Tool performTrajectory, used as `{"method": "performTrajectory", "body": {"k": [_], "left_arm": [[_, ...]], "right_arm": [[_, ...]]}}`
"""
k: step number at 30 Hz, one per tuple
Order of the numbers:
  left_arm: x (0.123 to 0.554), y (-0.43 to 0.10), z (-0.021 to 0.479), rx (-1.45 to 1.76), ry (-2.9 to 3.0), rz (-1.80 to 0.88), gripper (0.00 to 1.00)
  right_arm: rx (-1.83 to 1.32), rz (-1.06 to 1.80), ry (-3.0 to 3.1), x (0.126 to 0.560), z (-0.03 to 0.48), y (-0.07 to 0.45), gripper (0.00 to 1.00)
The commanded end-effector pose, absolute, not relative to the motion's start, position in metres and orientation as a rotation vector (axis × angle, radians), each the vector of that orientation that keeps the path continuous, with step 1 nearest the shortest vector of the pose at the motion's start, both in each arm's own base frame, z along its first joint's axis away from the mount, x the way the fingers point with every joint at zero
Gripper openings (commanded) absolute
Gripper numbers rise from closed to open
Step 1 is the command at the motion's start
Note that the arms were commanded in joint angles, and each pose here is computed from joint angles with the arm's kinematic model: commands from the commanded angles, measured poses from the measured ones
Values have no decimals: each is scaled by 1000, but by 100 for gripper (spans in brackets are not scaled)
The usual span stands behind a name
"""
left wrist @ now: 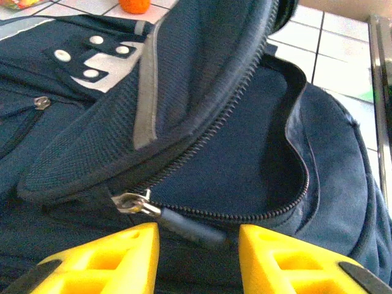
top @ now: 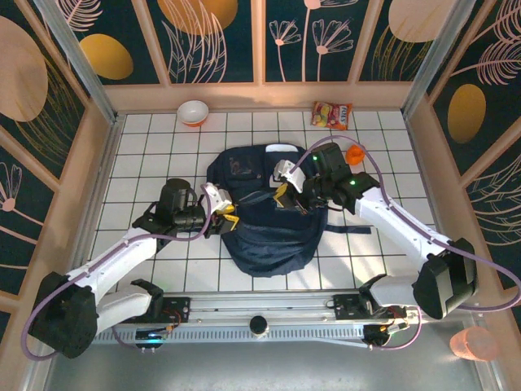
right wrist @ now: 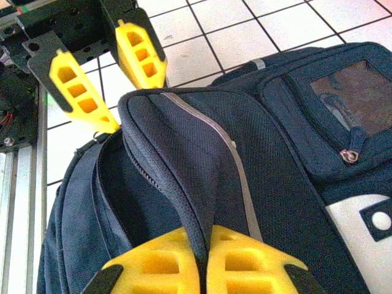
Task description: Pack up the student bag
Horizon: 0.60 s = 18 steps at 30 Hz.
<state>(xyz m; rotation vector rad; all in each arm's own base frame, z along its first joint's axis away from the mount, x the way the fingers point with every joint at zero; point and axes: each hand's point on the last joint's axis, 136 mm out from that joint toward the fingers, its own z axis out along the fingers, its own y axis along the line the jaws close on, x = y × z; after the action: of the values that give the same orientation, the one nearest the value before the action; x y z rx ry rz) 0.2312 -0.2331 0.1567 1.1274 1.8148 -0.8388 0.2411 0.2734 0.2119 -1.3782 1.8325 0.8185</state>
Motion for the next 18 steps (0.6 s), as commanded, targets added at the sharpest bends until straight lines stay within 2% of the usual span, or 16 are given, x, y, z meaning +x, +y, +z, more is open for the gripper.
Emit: {"method": "performTrajectory", "body": {"k": [1,3,7,11,13,15,18], "left_arm": [[237,-229,160,1096,1798,-828,29],[239,-227,161,1094,1796,-827,22],[241,-228,161,1108,1788,-817,14],[242,-230,159,1131,1793,-822,11],[242,-232,160,1140,1790,-836,14],[243,-232,159,1140,1792,-837,25],[245,-232,160,1140,1789,-829,30]], "right_arm": [[-1383,811,1780,236,222,271,0],[-1387,810,1780,234,222,270,0],[-1386,816,1779,233,222,269,0],[-1376,829,1774,231,222,270,0],[-1373,831,1780,231,220,269,0],[-1372,833,1787,231,219,269,0],[-1373,834,1784,231,220,269,0]]}}
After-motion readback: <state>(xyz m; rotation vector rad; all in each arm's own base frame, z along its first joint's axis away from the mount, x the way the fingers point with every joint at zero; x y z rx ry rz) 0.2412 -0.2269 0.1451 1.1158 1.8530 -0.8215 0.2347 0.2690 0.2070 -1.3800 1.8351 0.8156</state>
